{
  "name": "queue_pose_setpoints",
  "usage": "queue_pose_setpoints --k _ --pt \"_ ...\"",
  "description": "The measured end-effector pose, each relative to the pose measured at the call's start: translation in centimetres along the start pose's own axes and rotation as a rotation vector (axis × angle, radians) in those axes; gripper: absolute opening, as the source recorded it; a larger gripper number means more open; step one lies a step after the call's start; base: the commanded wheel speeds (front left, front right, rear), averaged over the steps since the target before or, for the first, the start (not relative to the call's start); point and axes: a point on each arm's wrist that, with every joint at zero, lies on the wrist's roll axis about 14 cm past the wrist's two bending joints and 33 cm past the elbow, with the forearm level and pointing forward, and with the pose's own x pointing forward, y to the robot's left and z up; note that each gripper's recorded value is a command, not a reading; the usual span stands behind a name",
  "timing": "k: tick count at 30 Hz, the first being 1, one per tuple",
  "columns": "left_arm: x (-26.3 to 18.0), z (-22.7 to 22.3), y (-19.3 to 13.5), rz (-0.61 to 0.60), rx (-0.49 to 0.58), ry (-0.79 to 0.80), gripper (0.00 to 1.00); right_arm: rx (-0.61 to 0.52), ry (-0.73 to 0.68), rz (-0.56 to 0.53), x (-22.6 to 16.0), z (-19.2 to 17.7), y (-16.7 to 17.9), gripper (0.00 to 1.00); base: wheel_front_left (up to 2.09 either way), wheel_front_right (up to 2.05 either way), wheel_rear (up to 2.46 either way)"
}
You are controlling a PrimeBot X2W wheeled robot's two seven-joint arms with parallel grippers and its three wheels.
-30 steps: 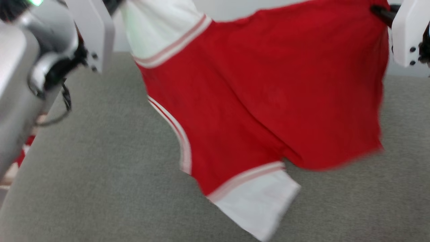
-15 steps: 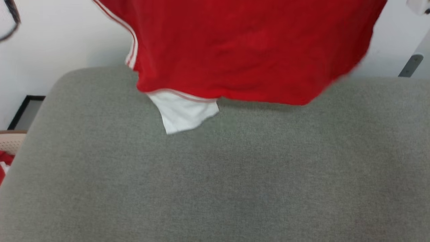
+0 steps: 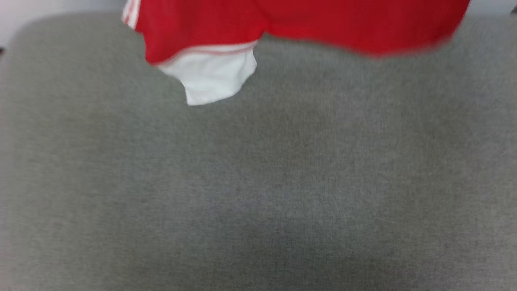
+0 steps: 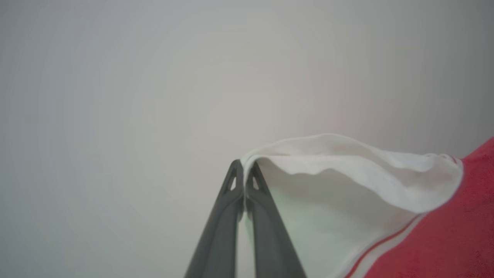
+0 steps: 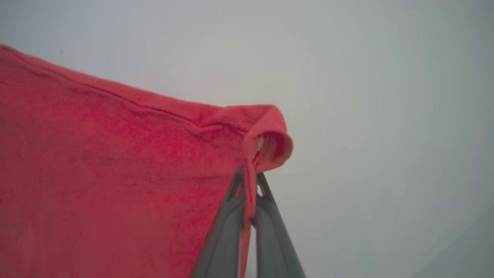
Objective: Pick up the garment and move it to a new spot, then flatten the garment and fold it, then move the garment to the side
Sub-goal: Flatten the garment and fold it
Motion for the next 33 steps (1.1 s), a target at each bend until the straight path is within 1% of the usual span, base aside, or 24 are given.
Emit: queue_pose_setpoints --k 2,4,5,6,7,9,11,14,17,20,23,24,27,28,30,33 --pt "1.7 0.3 -0.7 0.017 0.029 -0.070 0.00 -0.018 -0.108 -0.040 1.4 0.7 -1.0 0.00 0.00 0.00 0.00" --pt "3.3 2.7 -0.8 0.040 0.048 -0.203 0.00 -0.051 -0.214 -0.082 2.5 1.9 -2.3 0.00 0.00 0.00 0.00" --pt "3.9 3.8 -0.8 0.052 0.051 -0.265 0.00 -0.065 -0.237 -0.092 3.1 1.9 -2.6 0.00 0.00 0.00 0.00" --pt "4.5 4.5 -1.0 0.050 0.056 -0.314 0.00 -0.091 -0.238 -0.093 3.7 1.3 -2.6 0.00 0.00 0.00 0.00" --pt "5.2 4.3 -1.4 0.046 0.044 -0.332 0.00 -0.102 -0.231 -0.085 4.4 0.1 -2.2 0.00 0.00 0.00 0.00" --pt "6.4 2.1 -2.8 0.020 0.022 -0.326 0.00 -0.102 -0.174 -0.062 5.7 -3.8 -0.9 0.00 0.00 0.00 0.00" --pt "7.3 -1.4 -4.5 -0.012 -0.004 -0.280 0.00 -0.114 -0.120 -0.039 6.5 -7.7 0.0 0.00 0.00 0.00 0.00" --pt "7.8 -7.5 -7.4 -0.070 -0.040 -0.190 0.00 -0.107 -0.009 -0.001 6.8 -14.5 1.8 0.00 0.00 0.00 0.00" --pt "6.5 -14.4 -10.0 -0.125 -0.085 -0.061 0.00 -0.083 0.107 0.054 6.1 -21.1 4.5 0.00 0.00 0.00 0.00" --pt "4.3 -19.1 -11.0 -0.161 -0.093 0.046 0.00 -0.058 0.195 0.093 5.0 -25.3 6.7 0.00 0.00 0.00 0.00" --pt "1.7 -22.6 -12.0 -0.196 -0.109 0.154 0.00 -0.010 0.268 0.128 3.3 -27.8 8.7 0.00 0.00 0.00 0.00" --pt "0.6 -23.8 -12.4 -0.211 -0.110 0.206 0.00 -0.013 0.291 0.139 2.8 -28.2 9.0 0.00 0.00 0.00 0.00" --pt "-3.2 -25.9 -14.5 -0.283 -0.155 0.331 0.00 -0.002 0.319 0.152 1.2 -28.4 9.0 0.00 0.00 0.00 0.00" --pt "-4.8 -26.5 -15.2 -0.321 -0.152 0.374 0.00 -0.007 0.334 0.166 0.5 -28.6 9.2 0.00 0.00 0.00 0.00" --pt "-7.7 -27.2 -15.5 -0.351 -0.191 0.452 0.00 0.008 0.361 0.183 -1.2 -28.8 9.5 0.00 0.00 0.00 0.00" --pt "-12.0 -27.7 -15.0 -0.384 -0.220 0.545 0.00 0.025 0.393 0.187 -3.6 -28.5 8.9 0.00 0.00 0.00 0.00"
